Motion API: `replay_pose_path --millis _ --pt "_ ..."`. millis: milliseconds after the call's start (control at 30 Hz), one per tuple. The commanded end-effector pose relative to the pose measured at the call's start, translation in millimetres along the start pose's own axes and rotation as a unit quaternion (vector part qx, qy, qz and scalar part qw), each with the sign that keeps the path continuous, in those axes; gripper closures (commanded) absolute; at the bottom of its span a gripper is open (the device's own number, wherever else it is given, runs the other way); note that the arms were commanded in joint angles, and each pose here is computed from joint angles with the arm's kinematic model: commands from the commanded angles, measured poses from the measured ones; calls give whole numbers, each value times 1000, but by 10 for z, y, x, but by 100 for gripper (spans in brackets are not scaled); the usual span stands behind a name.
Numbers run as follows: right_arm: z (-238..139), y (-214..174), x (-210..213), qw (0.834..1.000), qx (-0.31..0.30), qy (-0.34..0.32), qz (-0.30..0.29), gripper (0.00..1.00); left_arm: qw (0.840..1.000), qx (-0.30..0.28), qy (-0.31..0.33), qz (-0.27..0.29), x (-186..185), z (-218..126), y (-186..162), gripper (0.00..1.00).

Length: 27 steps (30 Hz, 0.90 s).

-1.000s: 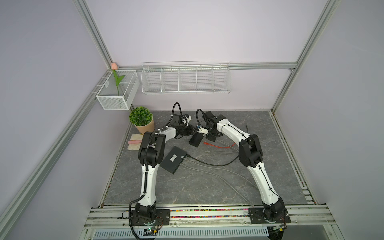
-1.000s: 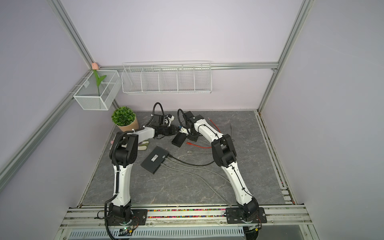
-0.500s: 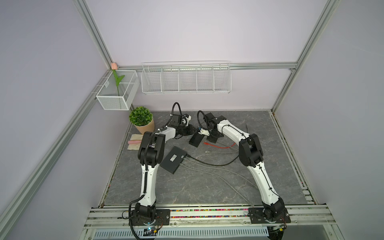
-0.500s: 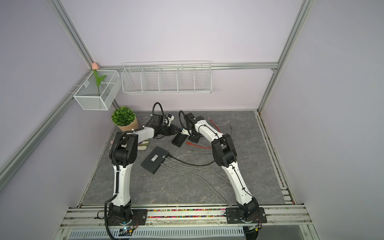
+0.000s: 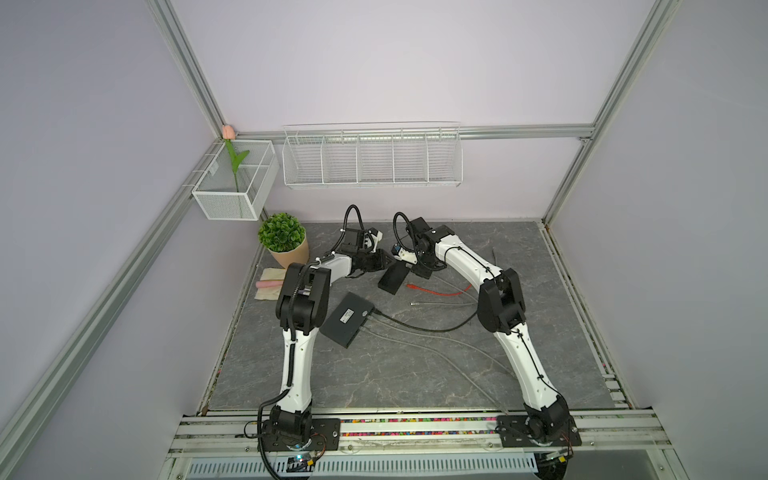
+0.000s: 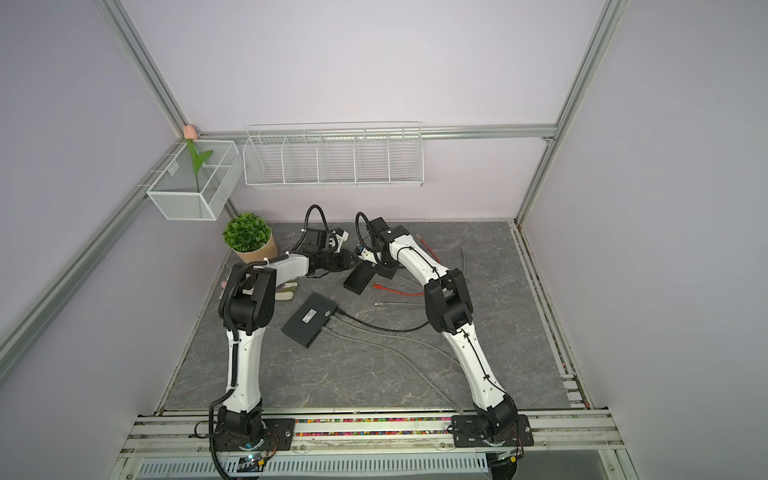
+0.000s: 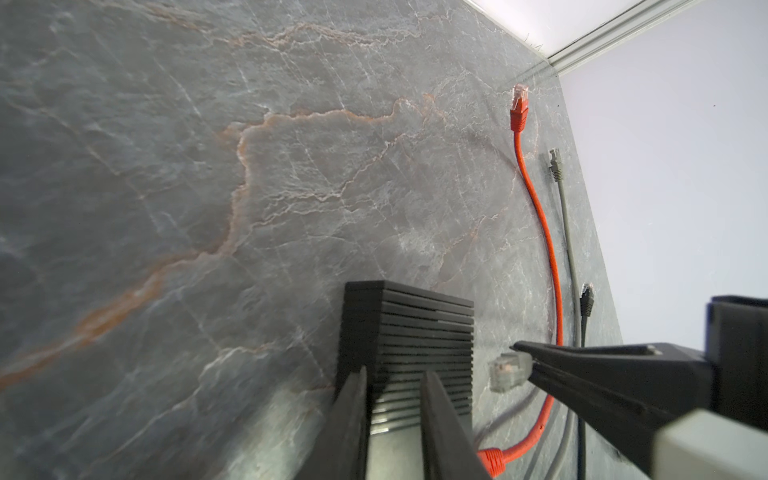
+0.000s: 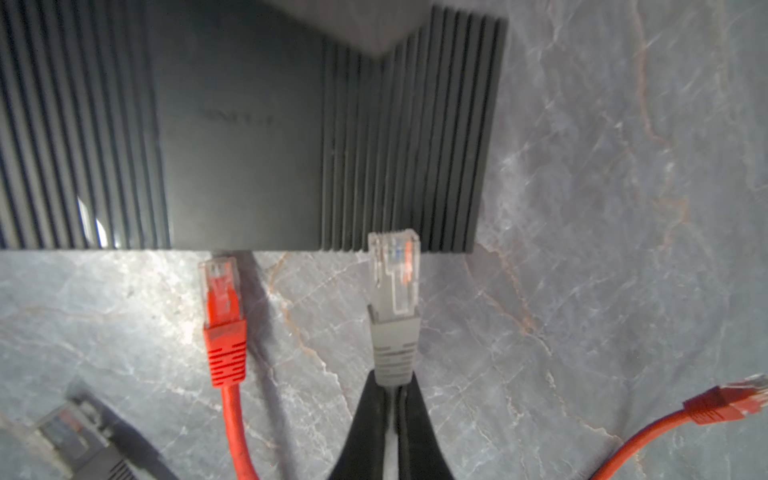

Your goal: Insert the plug into the switch port

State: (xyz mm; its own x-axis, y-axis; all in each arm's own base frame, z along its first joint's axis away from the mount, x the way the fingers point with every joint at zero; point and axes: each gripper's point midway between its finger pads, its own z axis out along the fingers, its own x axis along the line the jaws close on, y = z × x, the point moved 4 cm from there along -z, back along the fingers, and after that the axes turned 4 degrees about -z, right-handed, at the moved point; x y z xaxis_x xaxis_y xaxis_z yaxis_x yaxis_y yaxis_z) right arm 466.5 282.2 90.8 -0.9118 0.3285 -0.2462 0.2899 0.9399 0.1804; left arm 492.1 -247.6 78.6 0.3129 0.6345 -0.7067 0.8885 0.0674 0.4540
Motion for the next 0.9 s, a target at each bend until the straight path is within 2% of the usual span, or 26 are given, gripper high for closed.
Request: replay_pose_path --millis 0,433,867 --pt "112 -80 79 999 21 24 7 93 1000 11 -2 -4 56 73 -92 75" --pt "43 -200 126 999 27 18 13 94 1000 4 2 -6 83 44 -54 75" --pt "61 -77 82 999 28 14 7 93 1000 7 3 -2 41 72 -82 76"
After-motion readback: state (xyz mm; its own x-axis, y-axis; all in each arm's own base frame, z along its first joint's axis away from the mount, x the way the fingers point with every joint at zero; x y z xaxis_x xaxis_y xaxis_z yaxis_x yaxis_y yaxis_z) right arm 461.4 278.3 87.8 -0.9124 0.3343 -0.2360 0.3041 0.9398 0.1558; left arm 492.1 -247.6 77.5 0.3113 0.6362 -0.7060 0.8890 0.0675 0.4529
